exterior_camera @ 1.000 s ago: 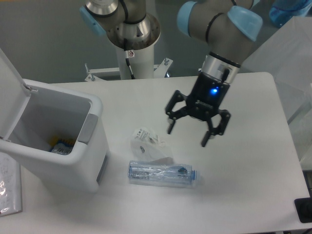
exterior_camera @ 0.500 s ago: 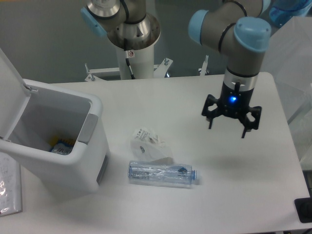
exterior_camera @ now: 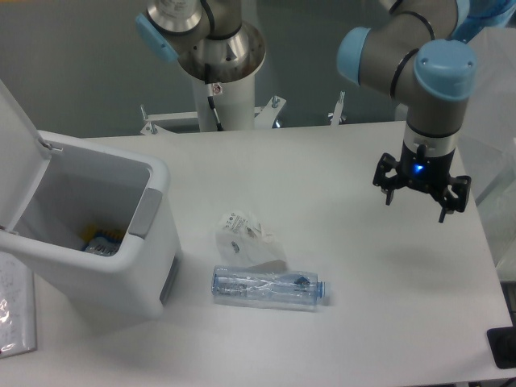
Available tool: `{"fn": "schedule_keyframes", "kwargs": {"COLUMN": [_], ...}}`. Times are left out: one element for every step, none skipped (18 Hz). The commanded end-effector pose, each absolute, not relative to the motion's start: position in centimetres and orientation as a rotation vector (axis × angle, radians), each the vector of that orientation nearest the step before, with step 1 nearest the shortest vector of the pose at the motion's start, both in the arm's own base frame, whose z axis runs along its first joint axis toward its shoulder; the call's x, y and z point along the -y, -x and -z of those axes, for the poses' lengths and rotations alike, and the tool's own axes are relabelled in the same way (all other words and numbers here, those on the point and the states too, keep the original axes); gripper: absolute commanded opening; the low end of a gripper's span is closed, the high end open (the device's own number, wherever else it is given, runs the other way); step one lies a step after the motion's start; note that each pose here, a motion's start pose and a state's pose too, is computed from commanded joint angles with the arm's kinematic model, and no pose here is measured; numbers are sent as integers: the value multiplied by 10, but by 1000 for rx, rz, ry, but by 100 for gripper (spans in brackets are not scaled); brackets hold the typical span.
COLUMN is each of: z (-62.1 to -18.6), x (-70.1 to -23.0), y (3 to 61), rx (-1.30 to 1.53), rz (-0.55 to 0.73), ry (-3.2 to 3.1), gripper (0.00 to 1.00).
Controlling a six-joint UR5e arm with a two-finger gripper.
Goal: Open the trash can
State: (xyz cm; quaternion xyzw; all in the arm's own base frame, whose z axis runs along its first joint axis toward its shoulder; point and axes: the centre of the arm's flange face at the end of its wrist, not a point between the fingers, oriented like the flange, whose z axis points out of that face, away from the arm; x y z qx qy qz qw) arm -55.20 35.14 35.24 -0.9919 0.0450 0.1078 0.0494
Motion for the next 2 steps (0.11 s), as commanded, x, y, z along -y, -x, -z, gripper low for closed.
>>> {"fn": "schedule_keyframes", "kwargs": {"z": [-351, -351], "x": [-351, -352], "y": [552, 551], "rx": [-137, -137], "rz": [-327, -327], "ry": [3024, 3024], "gripper": [100, 100]}}
